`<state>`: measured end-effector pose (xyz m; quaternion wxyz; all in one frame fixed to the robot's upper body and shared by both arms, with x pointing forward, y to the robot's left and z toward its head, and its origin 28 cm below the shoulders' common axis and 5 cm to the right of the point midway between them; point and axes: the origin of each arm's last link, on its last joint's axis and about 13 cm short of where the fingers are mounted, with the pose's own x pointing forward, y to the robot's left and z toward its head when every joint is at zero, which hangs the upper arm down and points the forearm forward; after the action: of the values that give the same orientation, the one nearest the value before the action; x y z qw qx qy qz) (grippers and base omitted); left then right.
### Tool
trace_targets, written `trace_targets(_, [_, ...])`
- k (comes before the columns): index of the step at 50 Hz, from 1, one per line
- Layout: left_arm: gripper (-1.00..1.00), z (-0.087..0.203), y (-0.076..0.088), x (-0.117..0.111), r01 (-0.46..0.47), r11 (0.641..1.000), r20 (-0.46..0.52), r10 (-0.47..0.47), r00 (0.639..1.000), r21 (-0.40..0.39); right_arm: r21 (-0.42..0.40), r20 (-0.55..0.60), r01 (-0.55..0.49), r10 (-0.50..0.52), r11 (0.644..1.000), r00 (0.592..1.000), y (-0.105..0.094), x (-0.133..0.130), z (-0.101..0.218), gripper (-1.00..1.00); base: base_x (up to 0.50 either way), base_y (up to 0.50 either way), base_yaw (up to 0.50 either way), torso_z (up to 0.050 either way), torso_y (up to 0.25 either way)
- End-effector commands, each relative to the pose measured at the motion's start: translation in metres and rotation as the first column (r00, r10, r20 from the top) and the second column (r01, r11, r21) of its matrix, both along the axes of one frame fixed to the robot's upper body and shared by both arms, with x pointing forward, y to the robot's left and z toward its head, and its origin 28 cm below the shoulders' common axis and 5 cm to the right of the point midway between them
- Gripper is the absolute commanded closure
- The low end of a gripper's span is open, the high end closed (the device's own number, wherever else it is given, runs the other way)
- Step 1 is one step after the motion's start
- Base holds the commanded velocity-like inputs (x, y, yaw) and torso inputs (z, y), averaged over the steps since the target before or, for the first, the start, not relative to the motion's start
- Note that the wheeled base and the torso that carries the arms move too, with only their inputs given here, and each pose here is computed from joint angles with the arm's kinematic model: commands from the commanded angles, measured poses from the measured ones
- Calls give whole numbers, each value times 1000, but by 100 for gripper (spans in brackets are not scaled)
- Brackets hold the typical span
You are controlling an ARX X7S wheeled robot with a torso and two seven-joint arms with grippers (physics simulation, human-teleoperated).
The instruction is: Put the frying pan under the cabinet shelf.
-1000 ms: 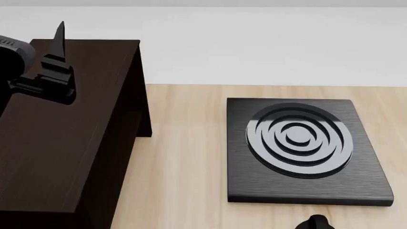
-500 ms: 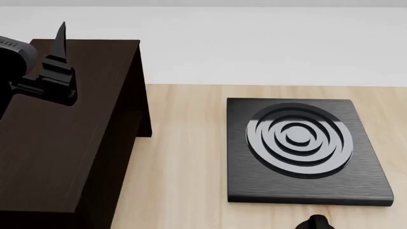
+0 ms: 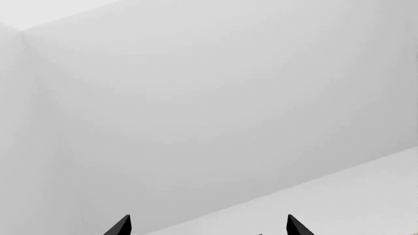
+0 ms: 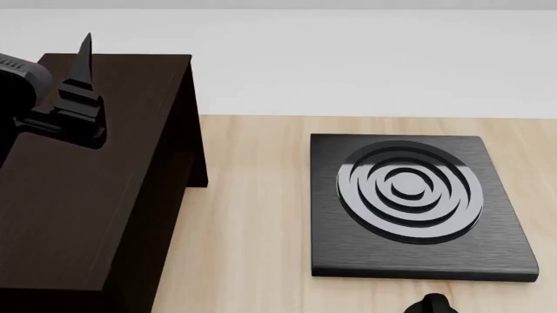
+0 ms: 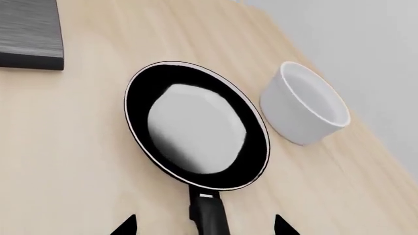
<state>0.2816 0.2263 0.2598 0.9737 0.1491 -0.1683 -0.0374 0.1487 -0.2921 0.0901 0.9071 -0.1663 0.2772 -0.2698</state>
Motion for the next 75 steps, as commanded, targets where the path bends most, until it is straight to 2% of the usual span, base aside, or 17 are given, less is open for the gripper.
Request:
trace_targets(1, [-100,-1,0,-1,3,1000,-1,-3,1000,1,23,-12,15,-15,1000,1000,-4,-1,-10,-100,0,0,0,0,0])
trace_targets(16, [-100,0,-2,1,5,1000,0,-5,1000,8,35,-1,74,-74,997,997,-16,-13,-7,-100,0,0,0,0,0])
trace_targets(25, [-100,2,-6,-1,11,1000,3,-11,1000,12,53,-30,87,-86,995,996,-21,-16,-24,-100,0,0,0,0,0])
trace_targets(38, [-100,3,-7,-2,10,1000,4,-10,1000,21,63,-38,105,-103,992,994,-26,-18,-29,-100,0,0,0,0,0])
trace_targets(69, [-100,2,-11,-2,17,999,-3,-17,1000,29,98,-81,106,-98,990,992,-31,-4,-49,-100,0,0,0,0,0])
trace_targets(75, [-100,2,-10,0,15,999,-2,-15,1000,33,105,-89,112,-103,988,991,-26,-3,-45,-100,0,0,0,0,0])
